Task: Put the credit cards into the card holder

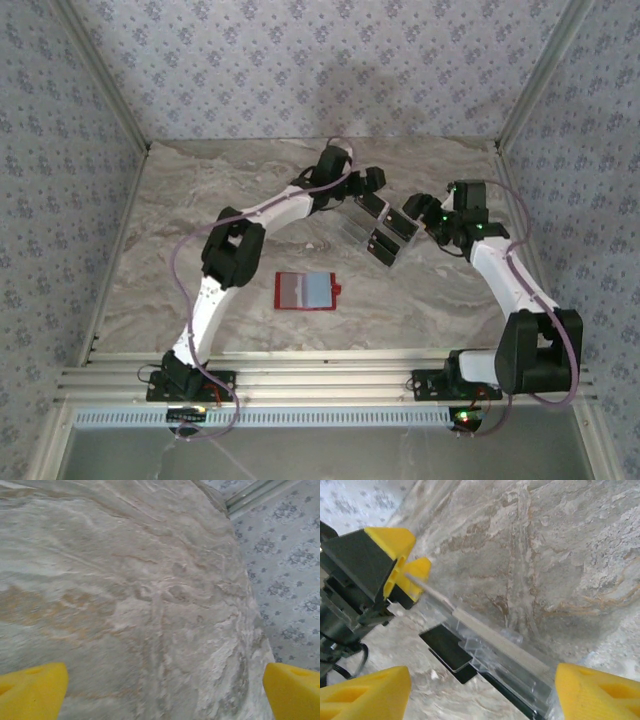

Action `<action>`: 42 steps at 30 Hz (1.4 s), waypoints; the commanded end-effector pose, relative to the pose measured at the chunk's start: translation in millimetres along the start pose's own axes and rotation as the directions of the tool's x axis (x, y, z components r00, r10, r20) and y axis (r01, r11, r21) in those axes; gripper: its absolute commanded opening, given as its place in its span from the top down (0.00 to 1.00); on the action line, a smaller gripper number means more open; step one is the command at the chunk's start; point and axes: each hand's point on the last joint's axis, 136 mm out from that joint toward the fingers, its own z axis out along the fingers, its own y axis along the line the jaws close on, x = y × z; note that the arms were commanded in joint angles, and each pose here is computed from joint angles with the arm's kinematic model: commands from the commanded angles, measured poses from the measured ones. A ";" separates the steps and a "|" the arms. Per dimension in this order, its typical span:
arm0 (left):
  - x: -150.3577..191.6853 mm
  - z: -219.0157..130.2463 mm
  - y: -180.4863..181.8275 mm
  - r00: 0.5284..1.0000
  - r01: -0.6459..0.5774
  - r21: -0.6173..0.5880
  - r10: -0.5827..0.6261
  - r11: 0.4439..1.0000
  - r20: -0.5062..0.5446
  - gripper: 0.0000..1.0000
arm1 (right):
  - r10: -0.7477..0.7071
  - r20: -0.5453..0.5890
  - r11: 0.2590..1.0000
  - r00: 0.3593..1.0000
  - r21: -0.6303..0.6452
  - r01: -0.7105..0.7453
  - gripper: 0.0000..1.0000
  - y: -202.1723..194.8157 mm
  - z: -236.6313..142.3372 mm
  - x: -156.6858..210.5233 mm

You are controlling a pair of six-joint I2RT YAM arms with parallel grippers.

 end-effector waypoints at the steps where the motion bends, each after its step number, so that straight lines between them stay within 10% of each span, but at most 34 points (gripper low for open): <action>1: -41.1 -53.7 -11.8 0.996 -0.026 0.010 0.025 1.000 0.083 0.00 | -0.189 -0.054 0.980 0.981 0.053 0.191 0.23 19.5 -11.0 12.8; 12: -27.0 -186.2 65.0 0.989 0.050 -0.189 -0.022 0.981 0.146 0.00 | -0.633 -0.367 0.716 0.682 0.056 0.696 0.38 90.9 39.5 76.3; 21: 24.3 -274.6 122.1 0.985 0.110 -0.359 -0.053 0.927 0.166 0.00 | -0.705 -0.569 0.442 0.423 0.114 0.890 0.52 82.6 92.5 101.9; 42: 66.4 -303.4 145.7 0.977 0.169 -0.379 -0.104 0.910 0.186 0.00 | -0.687 -0.681 0.224 0.254 0.134 0.965 0.64 55.5 141.2 114.3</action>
